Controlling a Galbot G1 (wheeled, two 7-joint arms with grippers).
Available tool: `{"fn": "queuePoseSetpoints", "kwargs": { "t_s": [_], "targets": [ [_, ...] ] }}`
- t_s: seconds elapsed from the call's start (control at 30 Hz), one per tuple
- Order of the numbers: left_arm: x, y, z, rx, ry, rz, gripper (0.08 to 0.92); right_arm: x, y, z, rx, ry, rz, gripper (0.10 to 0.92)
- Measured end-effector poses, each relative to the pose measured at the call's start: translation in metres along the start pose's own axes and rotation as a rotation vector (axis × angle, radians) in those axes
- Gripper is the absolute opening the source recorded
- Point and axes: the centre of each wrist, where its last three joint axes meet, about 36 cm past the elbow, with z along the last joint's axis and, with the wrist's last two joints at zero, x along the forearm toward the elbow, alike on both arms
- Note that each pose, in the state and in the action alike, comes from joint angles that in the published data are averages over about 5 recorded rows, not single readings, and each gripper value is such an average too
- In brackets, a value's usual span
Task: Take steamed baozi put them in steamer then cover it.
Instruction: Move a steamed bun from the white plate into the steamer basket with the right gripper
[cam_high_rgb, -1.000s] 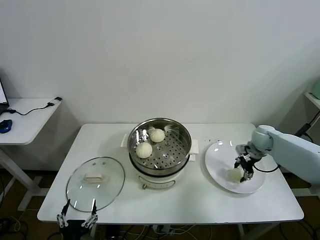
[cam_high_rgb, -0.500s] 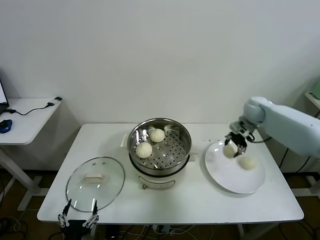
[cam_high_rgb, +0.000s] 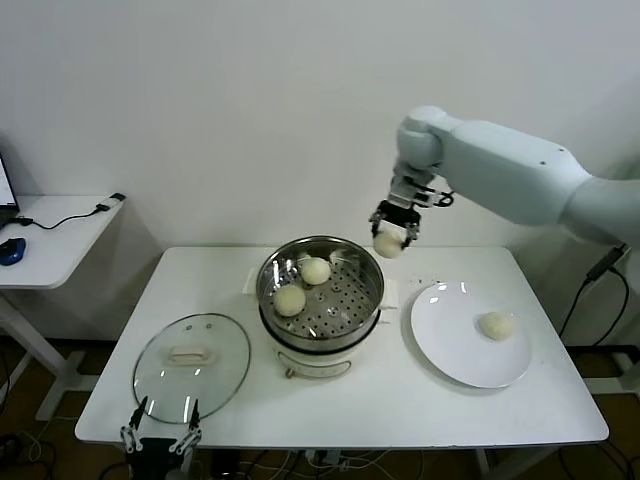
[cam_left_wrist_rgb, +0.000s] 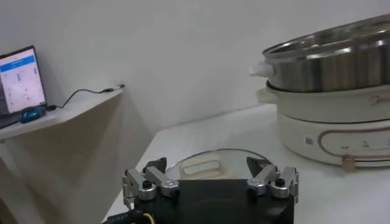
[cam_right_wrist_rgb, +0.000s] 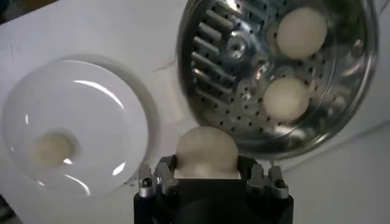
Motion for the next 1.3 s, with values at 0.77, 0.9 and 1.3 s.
{"fn": "queuePoseSetpoints", "kwargs": {
  "t_s": [0.77, 0.9, 1.3],
  "targets": [
    [0.003, 0.009, 0.011, -0.011, 0.021, -0.006, 0.823, -0.096, -0.091, -0.134, 0.414, -0.144, -0.135, 0.668],
    [0.003, 0.009, 0.012, -0.010, 0.022, -0.006, 0.823, -0.109, -0.095, -0.144, 0.438, -0.158, -0.140, 0.670],
    [0.002, 0.009, 0.013, -0.009, 0.021, -0.004, 0.823, -0.110, -0.097, -0.149, 0.473, -0.148, -0.132, 0.819]
  ]
}}
